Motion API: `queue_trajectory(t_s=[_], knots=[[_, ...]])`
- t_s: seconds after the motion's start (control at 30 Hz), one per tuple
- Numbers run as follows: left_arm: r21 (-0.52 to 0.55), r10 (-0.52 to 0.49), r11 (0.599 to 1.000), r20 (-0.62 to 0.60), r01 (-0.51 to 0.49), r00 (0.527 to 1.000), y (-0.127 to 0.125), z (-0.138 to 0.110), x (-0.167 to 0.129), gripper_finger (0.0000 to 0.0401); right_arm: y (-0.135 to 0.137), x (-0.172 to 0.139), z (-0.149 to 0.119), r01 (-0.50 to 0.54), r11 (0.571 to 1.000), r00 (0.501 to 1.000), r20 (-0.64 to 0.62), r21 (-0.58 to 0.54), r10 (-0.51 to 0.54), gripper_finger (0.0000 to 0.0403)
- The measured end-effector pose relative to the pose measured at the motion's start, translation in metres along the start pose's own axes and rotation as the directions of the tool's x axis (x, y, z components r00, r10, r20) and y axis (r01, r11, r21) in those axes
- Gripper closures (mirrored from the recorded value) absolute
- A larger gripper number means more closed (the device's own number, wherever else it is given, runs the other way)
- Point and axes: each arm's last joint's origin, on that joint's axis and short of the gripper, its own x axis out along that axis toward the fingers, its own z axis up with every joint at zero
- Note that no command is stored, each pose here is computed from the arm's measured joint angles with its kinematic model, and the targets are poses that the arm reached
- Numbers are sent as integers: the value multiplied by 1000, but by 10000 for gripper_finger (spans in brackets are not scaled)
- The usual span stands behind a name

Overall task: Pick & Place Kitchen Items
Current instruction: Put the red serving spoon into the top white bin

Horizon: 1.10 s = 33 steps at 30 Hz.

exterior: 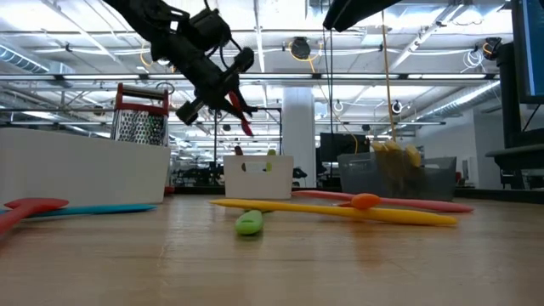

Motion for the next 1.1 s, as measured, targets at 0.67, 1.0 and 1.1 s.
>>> queue_trajectory(t_s=[0.67, 1.0, 1.1], knots=[[-182, -48, 983, -105, 28, 993, 26, 24, 68, 377, 6, -7, -10, -22, 999, 997, -77, -49, 18, 248], [-181, -30, 983, -42, 21, 999, 27, 29, 67, 333, 6, -7, -11, -24, 998, 996, -92, -58, 18, 248], [-155, -44, 987, -8, 42, 999, 25, 30, 67, 321, 6, -7, -11, -24, 998, 996, -92, -57, 18, 248]])
